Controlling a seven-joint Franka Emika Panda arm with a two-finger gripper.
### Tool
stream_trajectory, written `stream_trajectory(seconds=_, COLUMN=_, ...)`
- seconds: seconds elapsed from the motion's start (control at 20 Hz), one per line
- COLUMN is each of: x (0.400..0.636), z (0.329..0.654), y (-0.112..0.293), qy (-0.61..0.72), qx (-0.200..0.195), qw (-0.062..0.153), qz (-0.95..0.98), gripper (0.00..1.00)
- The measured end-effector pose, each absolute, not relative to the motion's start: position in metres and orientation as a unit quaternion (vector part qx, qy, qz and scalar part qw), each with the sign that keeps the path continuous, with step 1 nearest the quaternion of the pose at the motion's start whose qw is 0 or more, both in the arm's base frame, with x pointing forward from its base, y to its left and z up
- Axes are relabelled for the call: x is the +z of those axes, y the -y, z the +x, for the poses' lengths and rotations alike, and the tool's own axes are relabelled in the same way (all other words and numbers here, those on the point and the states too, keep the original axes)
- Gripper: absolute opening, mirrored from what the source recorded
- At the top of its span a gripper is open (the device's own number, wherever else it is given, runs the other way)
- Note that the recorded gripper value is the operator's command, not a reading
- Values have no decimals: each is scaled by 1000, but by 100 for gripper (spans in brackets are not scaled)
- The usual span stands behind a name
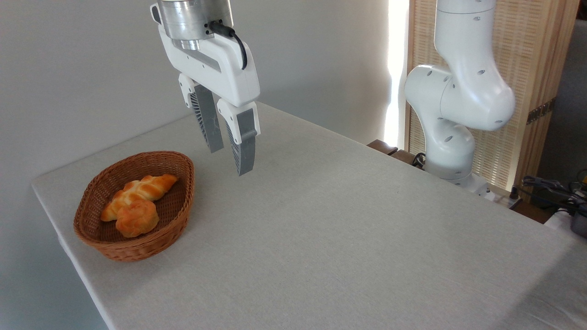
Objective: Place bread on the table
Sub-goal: 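Move the open gripper over the wicker basket of bread rolls, then lower the gripper into the basket and close on the round roll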
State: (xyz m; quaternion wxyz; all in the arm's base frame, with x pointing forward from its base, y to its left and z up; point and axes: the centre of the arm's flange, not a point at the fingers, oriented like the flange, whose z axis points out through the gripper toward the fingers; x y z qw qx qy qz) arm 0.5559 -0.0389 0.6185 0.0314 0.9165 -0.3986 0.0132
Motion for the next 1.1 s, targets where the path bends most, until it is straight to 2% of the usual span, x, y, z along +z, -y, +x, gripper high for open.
stream_trajectory(seconds=0.45, x=621, z=554, y=43, qy=402, qx=15, qw=31, qz=915, gripper=100)
stream_trajectory(seconds=0.6, x=620, z=553, y=58, qy=412, qx=17, qw=42, qz=910, gripper=100)
stream_trajectory(seconds=0.75, x=616, z=552, y=94, qy=424, qx=23, qw=61, qz=903, gripper=100)
stream_trajectory(seconds=0.85, x=610, z=557, y=129, qy=416, qx=43, qw=64, qz=906, gripper=100)
stream_trajectory(seconds=1.0, x=587, z=572, y=192, qy=420, qx=90, qw=66, qz=901, gripper=100)
stream_trajectory(seconds=1.1, x=566, z=582, y=217, qy=427, qx=112, qw=62, qz=895, gripper=100)
